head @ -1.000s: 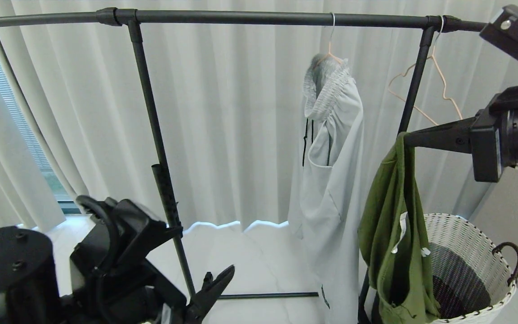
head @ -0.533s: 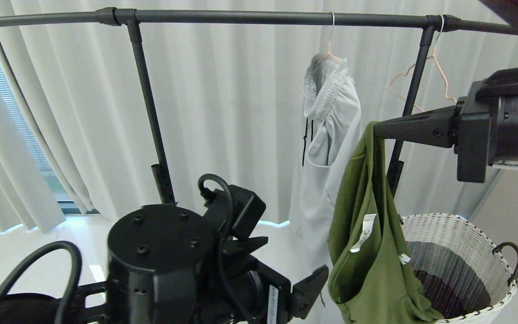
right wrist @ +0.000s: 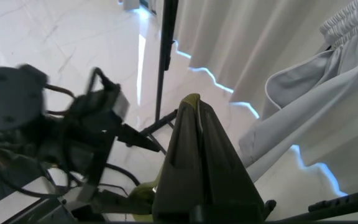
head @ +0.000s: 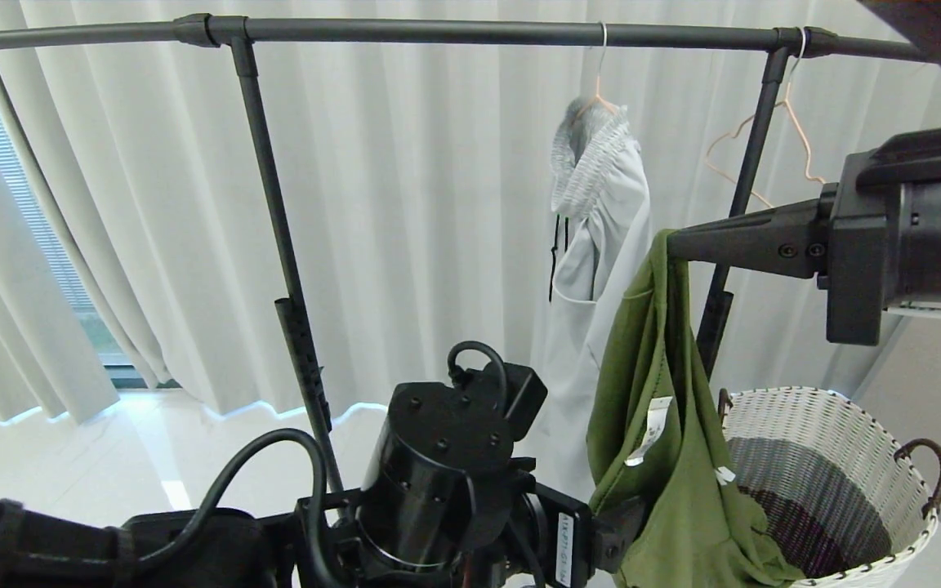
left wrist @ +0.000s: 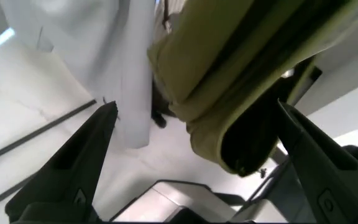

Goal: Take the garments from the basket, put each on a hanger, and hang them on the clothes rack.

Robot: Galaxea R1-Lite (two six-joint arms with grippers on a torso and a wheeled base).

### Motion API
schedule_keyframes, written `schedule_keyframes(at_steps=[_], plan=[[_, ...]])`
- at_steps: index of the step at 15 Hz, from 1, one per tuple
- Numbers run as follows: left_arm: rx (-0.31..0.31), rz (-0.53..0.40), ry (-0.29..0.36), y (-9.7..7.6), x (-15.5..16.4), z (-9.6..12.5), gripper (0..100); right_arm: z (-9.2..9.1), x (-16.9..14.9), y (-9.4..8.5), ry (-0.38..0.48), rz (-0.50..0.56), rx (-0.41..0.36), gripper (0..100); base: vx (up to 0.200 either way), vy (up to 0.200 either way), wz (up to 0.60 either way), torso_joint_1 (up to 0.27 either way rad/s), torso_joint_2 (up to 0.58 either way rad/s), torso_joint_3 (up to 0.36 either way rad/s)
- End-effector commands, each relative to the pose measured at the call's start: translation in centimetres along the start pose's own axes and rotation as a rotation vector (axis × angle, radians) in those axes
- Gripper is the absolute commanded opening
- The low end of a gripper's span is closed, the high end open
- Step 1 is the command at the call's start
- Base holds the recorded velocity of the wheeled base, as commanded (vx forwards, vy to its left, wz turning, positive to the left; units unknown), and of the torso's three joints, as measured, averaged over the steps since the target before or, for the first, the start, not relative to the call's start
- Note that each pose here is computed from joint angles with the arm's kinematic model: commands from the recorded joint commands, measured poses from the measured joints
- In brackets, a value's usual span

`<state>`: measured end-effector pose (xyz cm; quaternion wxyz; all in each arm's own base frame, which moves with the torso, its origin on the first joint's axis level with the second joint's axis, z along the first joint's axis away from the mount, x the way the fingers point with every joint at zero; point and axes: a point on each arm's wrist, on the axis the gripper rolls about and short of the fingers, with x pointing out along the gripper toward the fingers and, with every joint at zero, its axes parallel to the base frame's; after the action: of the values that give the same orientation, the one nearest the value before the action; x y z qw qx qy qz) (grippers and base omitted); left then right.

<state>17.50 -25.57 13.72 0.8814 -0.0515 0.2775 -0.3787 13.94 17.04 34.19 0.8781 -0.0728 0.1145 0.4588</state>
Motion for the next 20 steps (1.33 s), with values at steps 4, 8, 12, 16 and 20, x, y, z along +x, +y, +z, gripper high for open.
schedule_keyframes(at_steps=[4,8,12,16,20], plan=[[0.002,0.059,0.104,1.6,-0.1,-2.9,100,0.0,-0.1,-0.1,-0.002,-0.007,0.001,0,0.000,0.000,0.00,0.000,0.00,0.000],[0.003,0.064,0.088,1.8,-1.9,-3.0,0,-0.1,-0.1,-0.3,0.001,-0.017,0.003,0,0.000,0.000,0.00,0.000,0.00,0.000],[0.025,0.168,-0.043,2.1,-4.8,-1.5,0,0.0,-0.6,-1.3,-0.011,-0.070,0.012,0,0.000,0.000,0.00,0.000,0.00,0.000],[0.096,0.375,-0.276,5.7,-11.0,9.6,0,1.2,-2.1,-2.0,-0.119,-0.115,0.002,0,0.000,0.000,0.00,0.000,0.00,0.000],[0.172,0.456,-0.367,5.2,-15.3,19.1,0,1.7,-5.2,-1.7,-0.185,-0.130,-0.004,0,0.000,0.000,0.00,0.000,0.00,0.000]])
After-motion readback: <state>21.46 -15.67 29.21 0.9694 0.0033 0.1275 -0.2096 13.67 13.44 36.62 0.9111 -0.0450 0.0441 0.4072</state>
